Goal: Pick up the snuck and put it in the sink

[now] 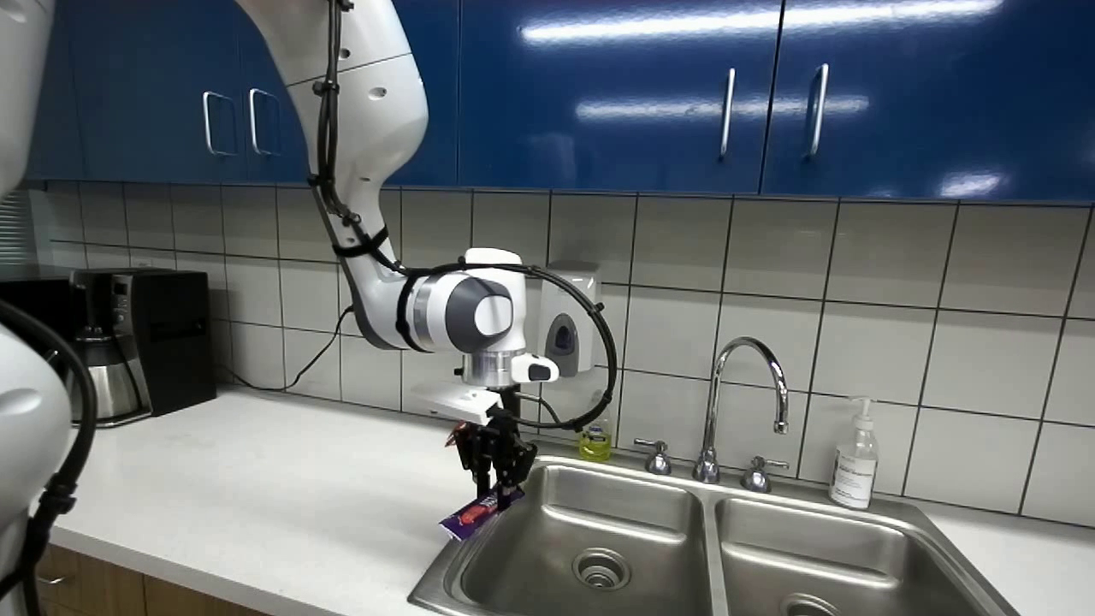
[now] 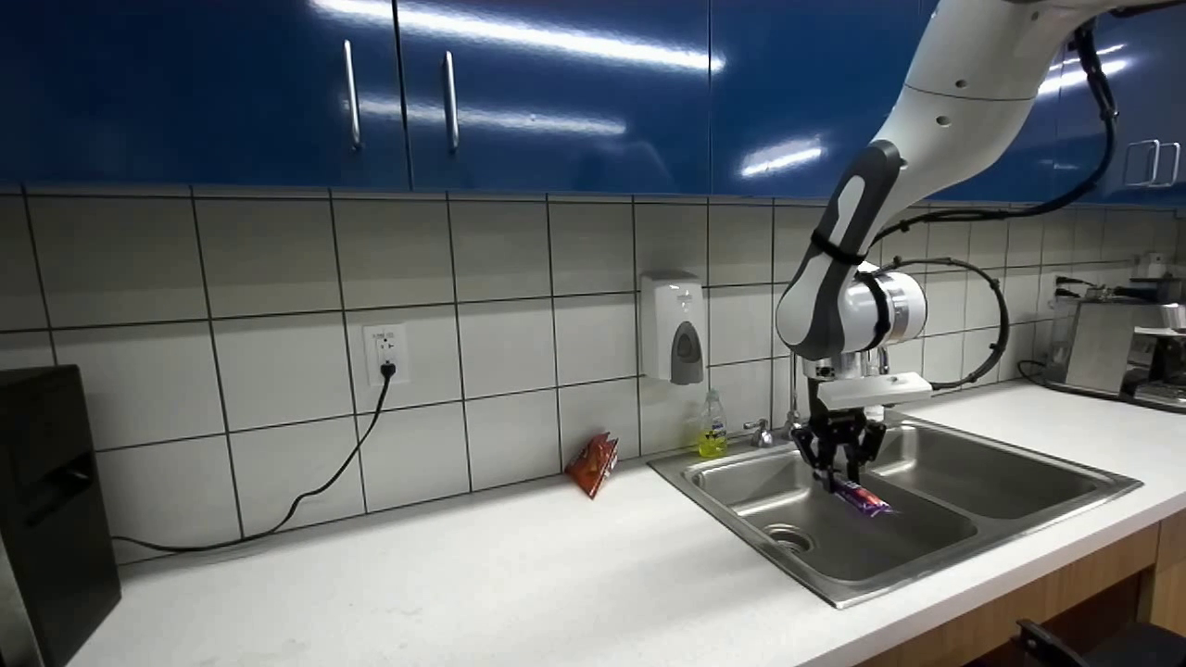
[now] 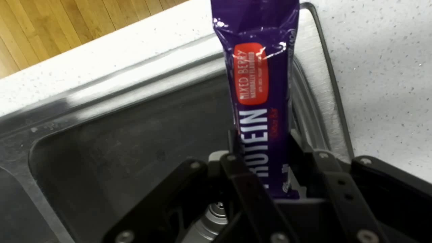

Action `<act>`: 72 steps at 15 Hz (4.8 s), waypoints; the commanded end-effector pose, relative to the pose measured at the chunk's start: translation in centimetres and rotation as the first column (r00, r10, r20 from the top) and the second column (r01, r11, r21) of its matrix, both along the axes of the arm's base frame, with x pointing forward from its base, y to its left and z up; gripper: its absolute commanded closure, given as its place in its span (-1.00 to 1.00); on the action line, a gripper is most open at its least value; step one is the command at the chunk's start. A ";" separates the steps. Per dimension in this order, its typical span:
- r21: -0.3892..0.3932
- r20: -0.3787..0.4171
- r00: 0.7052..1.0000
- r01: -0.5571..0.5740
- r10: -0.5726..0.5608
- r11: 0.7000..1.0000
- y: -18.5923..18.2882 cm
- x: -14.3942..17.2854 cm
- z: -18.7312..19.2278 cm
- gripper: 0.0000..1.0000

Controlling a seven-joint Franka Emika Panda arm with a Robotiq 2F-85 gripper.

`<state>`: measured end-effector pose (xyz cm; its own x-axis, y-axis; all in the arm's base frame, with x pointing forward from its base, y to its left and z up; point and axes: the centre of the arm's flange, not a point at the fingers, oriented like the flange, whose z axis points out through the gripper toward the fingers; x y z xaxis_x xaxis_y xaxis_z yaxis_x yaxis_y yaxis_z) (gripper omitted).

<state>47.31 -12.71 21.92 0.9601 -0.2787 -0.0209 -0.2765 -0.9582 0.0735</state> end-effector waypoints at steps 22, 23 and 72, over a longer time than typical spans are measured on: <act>-0.026 -0.022 0.994 0.108 -0.108 0.994 -8.1 11.7 -6.9 0.74; -0.030 -0.022 0.994 0.104 -0.105 0.994 -8.1 12.1 -7.6 0.74; -0.056 0.065 0.997 0.053 -0.049 0.997 -4.5 14.8 -8.5 -1.00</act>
<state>64.97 -18.39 9.24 0.9476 -0.3169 0.0400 -0.3194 -0.9406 0.1150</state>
